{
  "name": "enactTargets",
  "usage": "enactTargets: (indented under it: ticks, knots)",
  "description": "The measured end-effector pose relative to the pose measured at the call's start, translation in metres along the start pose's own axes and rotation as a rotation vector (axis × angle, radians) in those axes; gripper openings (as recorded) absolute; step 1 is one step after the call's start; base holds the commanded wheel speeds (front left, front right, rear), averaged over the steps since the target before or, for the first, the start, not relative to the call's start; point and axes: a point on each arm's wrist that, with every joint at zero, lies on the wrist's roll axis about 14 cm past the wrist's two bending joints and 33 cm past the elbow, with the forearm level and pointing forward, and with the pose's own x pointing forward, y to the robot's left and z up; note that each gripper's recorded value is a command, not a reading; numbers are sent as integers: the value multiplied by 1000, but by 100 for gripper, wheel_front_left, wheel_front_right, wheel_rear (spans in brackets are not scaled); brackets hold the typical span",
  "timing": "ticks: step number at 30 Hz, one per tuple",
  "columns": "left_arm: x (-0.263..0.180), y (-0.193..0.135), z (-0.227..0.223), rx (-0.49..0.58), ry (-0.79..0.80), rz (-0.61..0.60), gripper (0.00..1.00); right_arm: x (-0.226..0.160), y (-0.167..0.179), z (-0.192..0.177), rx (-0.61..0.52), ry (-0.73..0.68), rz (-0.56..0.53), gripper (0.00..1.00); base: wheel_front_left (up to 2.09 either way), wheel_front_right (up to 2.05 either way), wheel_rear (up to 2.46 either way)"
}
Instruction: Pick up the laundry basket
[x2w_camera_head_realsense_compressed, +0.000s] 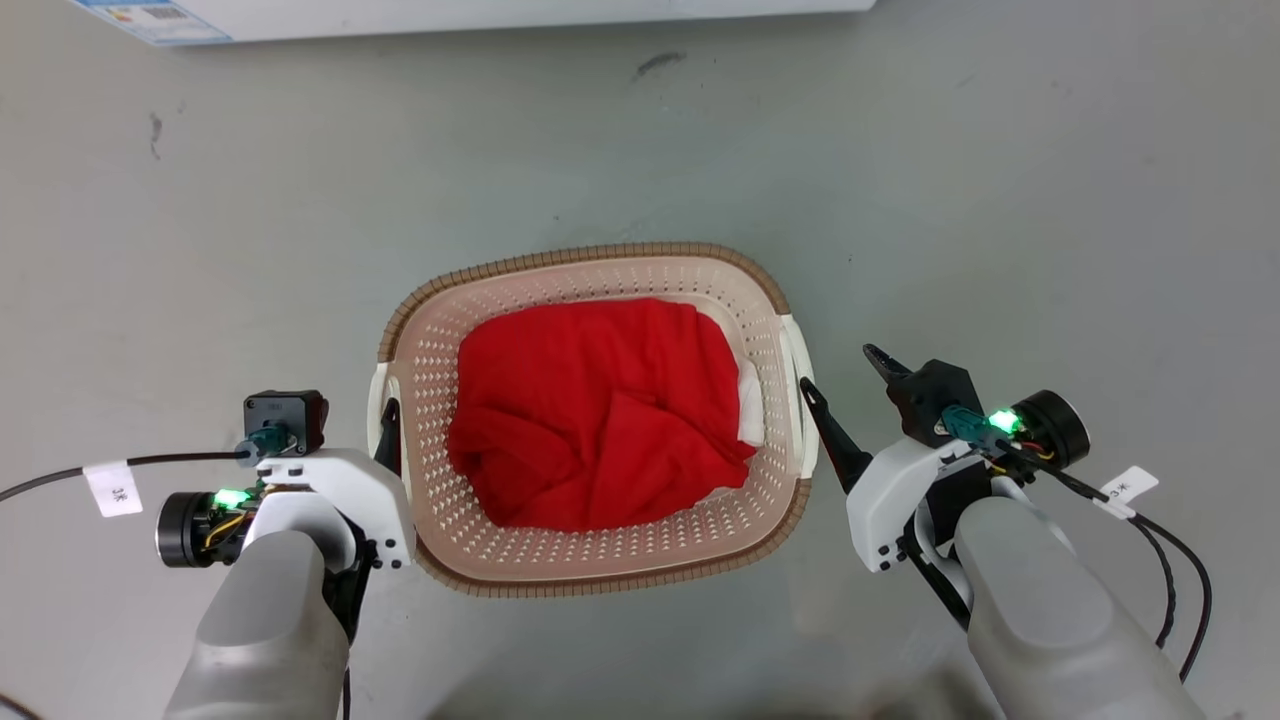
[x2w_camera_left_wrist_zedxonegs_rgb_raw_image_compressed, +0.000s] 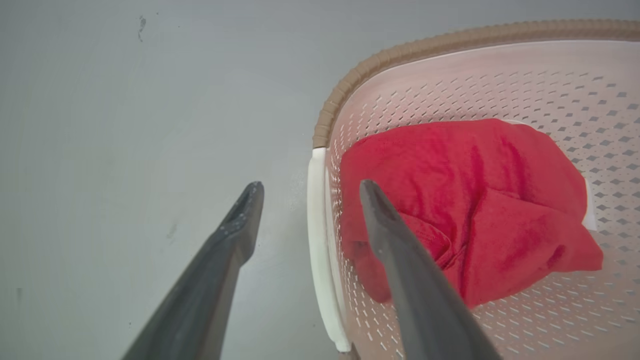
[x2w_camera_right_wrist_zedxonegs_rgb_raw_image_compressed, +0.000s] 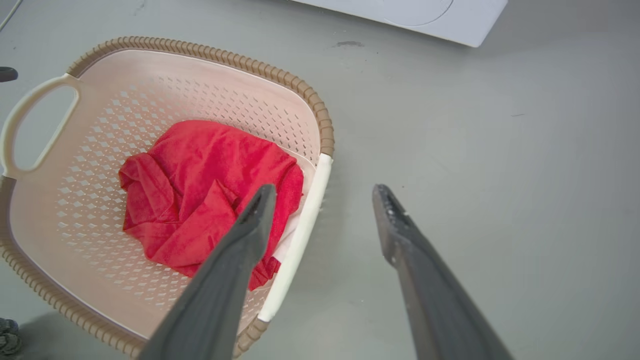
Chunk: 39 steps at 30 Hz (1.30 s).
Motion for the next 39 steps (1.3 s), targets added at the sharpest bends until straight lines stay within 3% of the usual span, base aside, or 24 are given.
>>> enactTargets:
  ticks: [15,26,27,28,29,30,39]
  knots:
    - [29,-1,-45,9,144,19,100,36,13,-58,40,167,82,100,0,0,0]
    - [35,-7,-65,6,203,9,100,44,16,-74,44,212,107,100,0,0,0]
    - [34,-7,-66,3,207,9,60,43,17,-76,45,218,109,100,0,0,0]
    - [34,-7,-67,3,208,9,13,43,17,-78,42,224,111,73,0,0,0]
    - [34,-8,-68,5,212,8,0,43,18,-77,38,221,113,16,0,0,0]
    - [34,-9,-69,3,216,7,0,43,18,-77,35,221,116,0,0,0,0]
    - [29,-19,-64,-15,210,-17,0,40,18,-72,25,222,115,0,0,0,0]
